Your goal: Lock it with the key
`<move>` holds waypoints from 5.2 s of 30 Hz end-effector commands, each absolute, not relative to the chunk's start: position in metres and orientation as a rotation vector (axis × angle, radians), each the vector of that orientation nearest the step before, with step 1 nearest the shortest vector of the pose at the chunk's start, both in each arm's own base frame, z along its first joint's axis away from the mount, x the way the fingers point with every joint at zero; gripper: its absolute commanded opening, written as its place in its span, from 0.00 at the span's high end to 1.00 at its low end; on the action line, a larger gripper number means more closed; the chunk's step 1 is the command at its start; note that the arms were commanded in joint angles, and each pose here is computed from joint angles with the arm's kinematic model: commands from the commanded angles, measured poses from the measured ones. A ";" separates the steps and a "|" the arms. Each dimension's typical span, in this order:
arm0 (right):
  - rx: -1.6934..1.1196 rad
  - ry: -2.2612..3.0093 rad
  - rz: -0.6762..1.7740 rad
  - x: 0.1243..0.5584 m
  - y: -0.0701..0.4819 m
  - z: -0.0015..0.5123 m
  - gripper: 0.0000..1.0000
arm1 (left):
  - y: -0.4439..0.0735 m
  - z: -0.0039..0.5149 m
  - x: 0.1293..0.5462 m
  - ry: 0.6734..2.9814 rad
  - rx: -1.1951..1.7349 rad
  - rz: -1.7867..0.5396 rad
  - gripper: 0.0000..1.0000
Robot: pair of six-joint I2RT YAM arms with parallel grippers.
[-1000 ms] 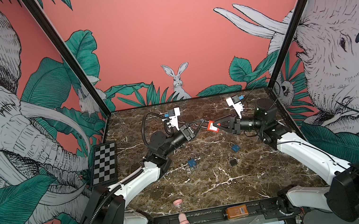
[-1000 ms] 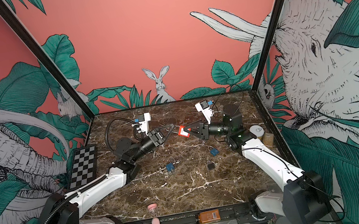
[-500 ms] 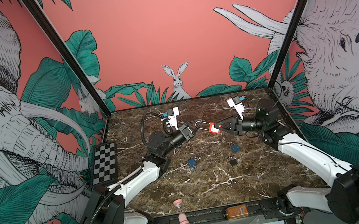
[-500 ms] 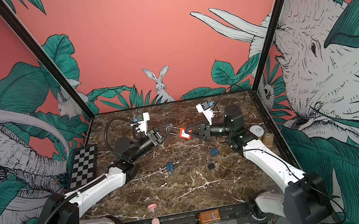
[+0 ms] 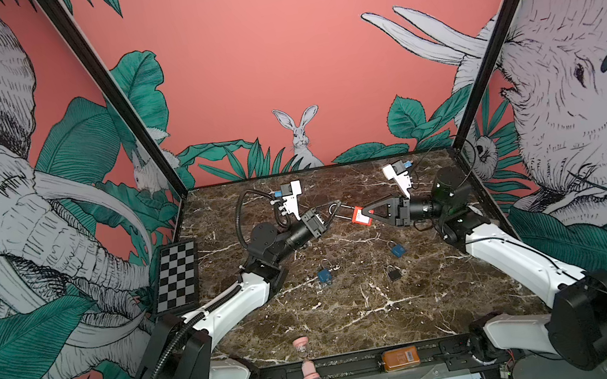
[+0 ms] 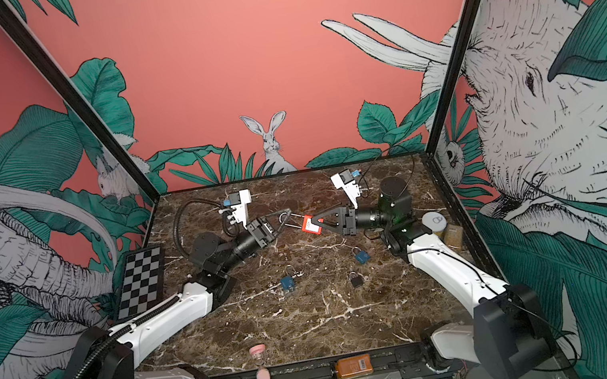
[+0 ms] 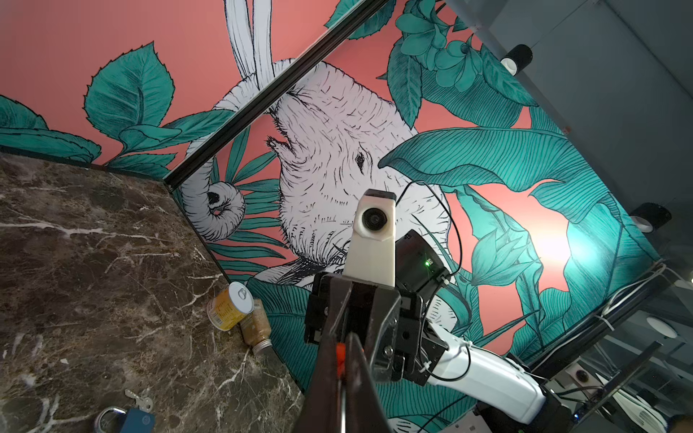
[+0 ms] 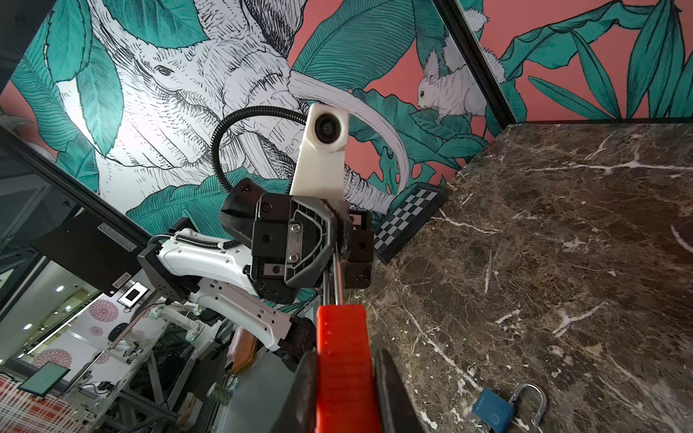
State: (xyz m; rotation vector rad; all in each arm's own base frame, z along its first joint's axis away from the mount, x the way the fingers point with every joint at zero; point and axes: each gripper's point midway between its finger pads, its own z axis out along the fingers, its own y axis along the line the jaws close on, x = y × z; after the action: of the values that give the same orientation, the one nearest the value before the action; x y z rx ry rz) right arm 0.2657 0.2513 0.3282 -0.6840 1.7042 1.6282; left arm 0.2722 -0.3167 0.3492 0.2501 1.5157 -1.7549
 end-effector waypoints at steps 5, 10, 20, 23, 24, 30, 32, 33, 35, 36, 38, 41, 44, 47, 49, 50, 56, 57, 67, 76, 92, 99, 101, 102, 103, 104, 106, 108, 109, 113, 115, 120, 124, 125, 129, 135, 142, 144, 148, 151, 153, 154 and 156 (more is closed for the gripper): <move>-0.727 1.590 1.641 0.261 0.251 0.358 1.00 | -0.322 0.352 0.261 1.448 0.349 -1.763 1.00; -0.732 1.569 1.651 0.261 0.254 0.365 1.00 | -0.331 0.352 0.253 1.435 0.410 -1.805 1.00; -0.705 1.547 1.657 0.269 0.261 0.372 1.00 | -0.341 0.354 0.240 1.393 0.483 -1.858 1.00; -0.695 1.537 1.663 0.273 0.263 0.377 1.00 | -0.341 0.350 0.240 1.403 0.485 -1.860 1.00; -0.690 1.538 1.656 0.276 0.263 0.377 1.00 | -0.341 0.348 0.239 1.408 0.482 -1.861 1.00; -0.710 1.639 1.622 0.278 0.263 0.357 1.00 | -0.339 0.339 0.239 1.461 0.483 -1.832 1.00; -0.715 1.656 1.608 0.279 0.261 0.351 1.00 | -0.337 0.335 0.243 1.489 0.481 -1.805 1.00; -0.716 1.664 1.608 0.279 0.260 0.350 1.00 | -0.335 0.334 0.245 1.497 0.480 -1.793 0.97; -0.718 1.686 1.607 0.280 0.259 0.346 1.00 | -0.331 0.332 0.249 1.512 0.472 -1.774 0.93; -0.716 1.700 1.602 0.280 0.258 0.342 1.00 | -0.328 0.332 0.252 1.516 0.465 -1.762 0.90; -0.721 1.715 1.605 0.280 0.257 0.338 1.00 | -0.323 0.329 0.258 1.529 0.455 -1.735 0.88; -0.724 1.747 1.601 0.278 0.255 0.330 1.00 | -0.312 0.329 0.268 1.527 0.439 -1.691 0.74; -0.742 1.760 1.575 0.276 0.253 0.325 1.00 | -0.303 0.330 0.273 1.519 0.437 -1.664 0.53; -0.748 1.764 1.570 0.275 0.252 0.323 1.00 | -0.296 0.327 0.277 1.522 0.434 -1.638 0.44; -0.760 1.763 1.580 0.274 0.252 0.323 1.00 | -0.297 0.325 0.274 1.534 0.460 -1.637 0.43; -0.761 1.765 1.587 0.273 0.252 0.322 1.00 | -0.298 0.322 0.273 1.543 0.475 -1.638 0.43; -0.767 1.764 1.635 0.275 0.255 0.323 1.00 | -0.309 0.310 0.264 1.584 0.589 -1.693 0.40; -0.766 1.764 1.637 0.276 0.254 0.323 1.00 | -0.310 0.308 0.264 1.587 0.601 -1.700 0.40; -0.783 1.775 1.662 0.277 0.259 0.319 1.00 | -0.326 0.308 0.252 1.611 0.720 -1.730 0.39; -0.805 1.771 1.672 0.276 0.266 0.319 1.00 | -0.347 0.303 0.245 1.623 0.769 -1.781 0.43; -0.825 1.789 1.664 0.272 0.266 0.313 1.00 | -0.348 0.301 0.249 1.635 0.733 -1.784 0.57; -0.837 1.783 1.670 0.266 0.265 0.312 1.00 | -0.349 0.302 0.251 1.633 0.721 -1.792 0.65; -0.835 1.785 1.667 0.266 0.265 0.311 1.00 | -0.349 0.302 0.251 1.633 0.721 -1.792 0.69; -0.835 1.788 1.669 0.265 0.265 0.311 1.00 | -0.349 0.301 0.252 1.635 0.718 -1.794 0.70; -0.835 1.789 1.670 0.265 0.265 0.310 1.00 | -0.349 0.301 0.252 1.638 0.715 -1.796 0.72; -0.837 1.788 1.672 0.265 0.266 0.310 1.00 | -0.350 0.301 0.253 1.637 0.711 -1.797 0.74; -0.838 1.790 1.675 0.265 0.266 0.309 1.00 | -0.350 0.299 0.253 1.643 0.704 -1.801 0.81; -0.834 1.795 1.676 0.265 0.266 0.308 1.00 | -0.350 0.297 0.254 1.645 0.701 -1.802 0.90; -0.825 1.801 1.672 0.266 0.266 0.308 1.00 | -0.351 0.296 0.254 1.647 0.701 -1.803 1.00; -0.603 1.885 1.565 0.295 0.257 0.307 0.72 | -0.349 0.293 0.256 1.643 0.682 -1.794 1.00; -0.362 1.954 1.476 0.323 0.239 0.310 0.62 | -0.345 0.298 0.258 1.613 0.657 -1.806 1.00; 0.018 1.884 1.517 0.346 0.201 0.342 0.47 | -0.337 0.311 0.266 1.534 0.616 -1.833 1.00; 0.133 1.920 1.721 0.337 0.207 0.340 0.53 | -0.334 0.321 0.271 1.478 0.601 -1.841 1.00; 0.172 1.893 1.766 0.335 0.206 0.340 0.53 | -0.335 0.323 0.272 1.470 0.604 -1.842 1.00; 0.244 1.869 1.829 0.325 0.203 0.338 0.55 | -0.338 0.328 0.275 1.453 0.618 -1.856 1.00; 0.256 1.880 1.870 0.317 0.207 0.332 0.56 | -0.340 0.329 0.276 1.447 0.625 -1.861 1.00; 0.235 1.923 1.916 0.307 0.221 0.323 0.61 | -0.340 0.329 0.277 1.447 0.622 -1.857 1.00; 0.230 1.930 1.923 0.305 0.224 0.322 0.62 | -0.340 0.329 0.278 1.449 0.621 -1.856 1.00; 0.203 1.945 1.938 0.301 0.229 0.323 0.64 | -0.341 0.327 0.278 1.458 0.621 -1.856 1.00; 0.196 1.973 1.925 0.297 0.230 0.319 0.65 | -0.341 0.327 0.277 1.462 0.624 -1.855 1.00; 0.193 1.979 1.923 0.296 0.230 0.318 0.66 | -0.341 0.327 0.278 1.462 0.625 -1.854 1.00; 0.189 1.981 1.926 0.295 0.230 0.318 0.66 | -0.341 0.327 0.278 1.462 0.627 -1.852 1.00; 0.184 1.976 1.926 0.294 0.230 0.319 0.68 | -0.341 0.327 0.278 1.465 0.626 -1.853 1.00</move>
State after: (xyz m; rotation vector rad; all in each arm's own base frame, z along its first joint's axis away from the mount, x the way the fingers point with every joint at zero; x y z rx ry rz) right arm 0.3042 0.2286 0.3064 0.2715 2.0119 1.9183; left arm 0.2813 -0.3446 0.3003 0.5732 1.5688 -1.8661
